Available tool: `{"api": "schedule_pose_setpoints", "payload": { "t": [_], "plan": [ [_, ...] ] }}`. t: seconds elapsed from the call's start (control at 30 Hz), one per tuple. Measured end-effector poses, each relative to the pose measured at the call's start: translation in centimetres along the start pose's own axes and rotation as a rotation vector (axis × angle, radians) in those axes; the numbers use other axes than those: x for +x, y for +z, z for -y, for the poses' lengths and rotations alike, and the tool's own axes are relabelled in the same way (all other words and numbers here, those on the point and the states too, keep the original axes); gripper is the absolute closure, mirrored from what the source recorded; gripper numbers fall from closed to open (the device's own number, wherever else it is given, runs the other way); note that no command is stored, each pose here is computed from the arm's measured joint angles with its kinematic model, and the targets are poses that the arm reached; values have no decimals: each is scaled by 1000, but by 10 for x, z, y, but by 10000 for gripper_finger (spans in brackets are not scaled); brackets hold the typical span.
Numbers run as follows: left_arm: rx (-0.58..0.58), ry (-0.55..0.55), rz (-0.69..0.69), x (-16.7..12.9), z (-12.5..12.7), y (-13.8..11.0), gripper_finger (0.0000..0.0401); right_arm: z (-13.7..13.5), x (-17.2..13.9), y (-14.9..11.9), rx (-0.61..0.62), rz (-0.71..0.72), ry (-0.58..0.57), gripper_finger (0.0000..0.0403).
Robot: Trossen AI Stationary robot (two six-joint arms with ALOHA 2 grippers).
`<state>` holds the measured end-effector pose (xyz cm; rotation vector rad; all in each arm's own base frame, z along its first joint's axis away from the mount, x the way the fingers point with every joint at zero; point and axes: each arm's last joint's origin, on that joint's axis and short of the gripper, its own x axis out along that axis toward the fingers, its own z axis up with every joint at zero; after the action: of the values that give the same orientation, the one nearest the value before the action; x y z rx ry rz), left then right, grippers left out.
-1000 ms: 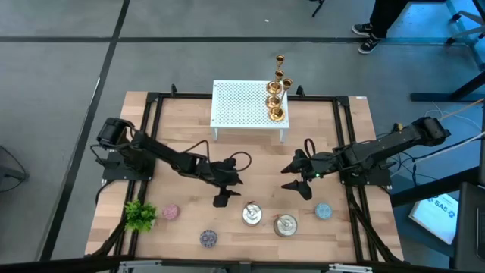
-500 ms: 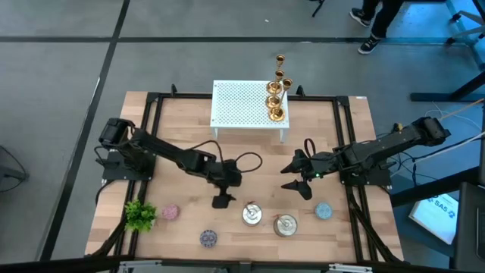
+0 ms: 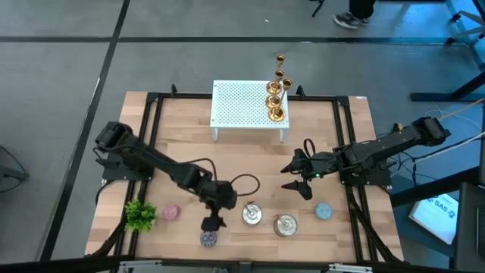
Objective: Pick & Place candle stick holders
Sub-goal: Put the red patterned scented candle on the shelf
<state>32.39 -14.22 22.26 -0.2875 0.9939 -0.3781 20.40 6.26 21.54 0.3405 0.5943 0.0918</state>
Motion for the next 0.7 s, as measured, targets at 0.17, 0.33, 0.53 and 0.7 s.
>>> {"api": "schedule_pose_setpoints", "payload": {
  "t": [0.17,0.33,0.53,0.7],
  "plan": [
    [44,-81,61,5,31,-4,68,0,0,0,0,0,0,87],
    [95,-84,78,8,64,-20,68,0,0,0,0,0,0,87],
    [161,23,59,11,82,-40,68,1,0,0,20,14,-27,87],
    [250,162,42,11,80,-47,68,1,0,0,20,16,-30,87]
  ]
}}
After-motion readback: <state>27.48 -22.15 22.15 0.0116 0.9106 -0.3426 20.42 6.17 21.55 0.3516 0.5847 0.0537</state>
